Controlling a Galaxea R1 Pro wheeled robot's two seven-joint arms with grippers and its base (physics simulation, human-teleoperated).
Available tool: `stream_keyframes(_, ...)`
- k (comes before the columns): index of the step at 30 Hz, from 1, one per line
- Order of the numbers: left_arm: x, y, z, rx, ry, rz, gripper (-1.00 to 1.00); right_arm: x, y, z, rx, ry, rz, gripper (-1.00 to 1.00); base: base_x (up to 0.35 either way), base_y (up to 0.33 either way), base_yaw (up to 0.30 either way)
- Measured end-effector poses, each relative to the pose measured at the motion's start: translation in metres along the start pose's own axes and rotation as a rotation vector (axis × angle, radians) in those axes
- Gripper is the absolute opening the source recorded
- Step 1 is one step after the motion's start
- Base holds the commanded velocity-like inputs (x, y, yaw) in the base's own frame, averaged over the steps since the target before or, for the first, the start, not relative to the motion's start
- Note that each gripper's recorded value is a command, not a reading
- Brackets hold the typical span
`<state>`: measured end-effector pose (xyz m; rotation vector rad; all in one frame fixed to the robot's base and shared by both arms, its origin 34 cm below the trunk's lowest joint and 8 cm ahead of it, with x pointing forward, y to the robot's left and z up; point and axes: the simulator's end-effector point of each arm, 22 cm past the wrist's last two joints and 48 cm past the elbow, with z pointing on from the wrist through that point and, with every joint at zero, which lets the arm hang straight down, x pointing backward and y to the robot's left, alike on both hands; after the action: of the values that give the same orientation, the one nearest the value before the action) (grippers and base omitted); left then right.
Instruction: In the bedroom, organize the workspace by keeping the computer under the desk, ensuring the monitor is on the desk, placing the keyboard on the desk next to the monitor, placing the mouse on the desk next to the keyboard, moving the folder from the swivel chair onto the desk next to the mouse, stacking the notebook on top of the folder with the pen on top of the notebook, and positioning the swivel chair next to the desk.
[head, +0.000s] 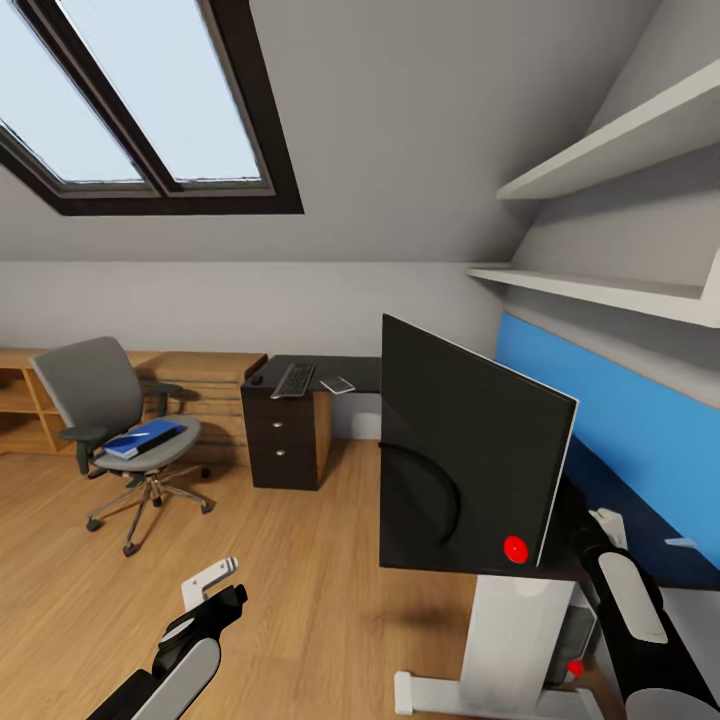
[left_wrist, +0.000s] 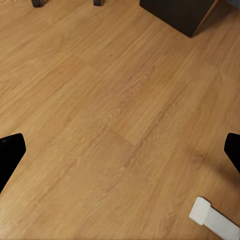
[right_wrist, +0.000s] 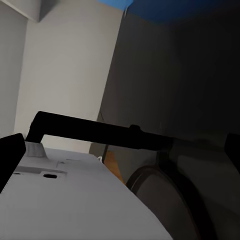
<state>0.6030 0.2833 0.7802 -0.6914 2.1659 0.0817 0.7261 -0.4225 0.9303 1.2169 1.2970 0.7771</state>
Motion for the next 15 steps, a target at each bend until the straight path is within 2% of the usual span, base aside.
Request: stream_keyframes(15, -0.0003, 0.0000, -0.0002, 0.000, -0.001, 0.000, 1.00, 0.0003, 0.0001, -0.0002, 0.001, -0.002, 0.002, 1.00, 0.000, 0.000, 0.000)
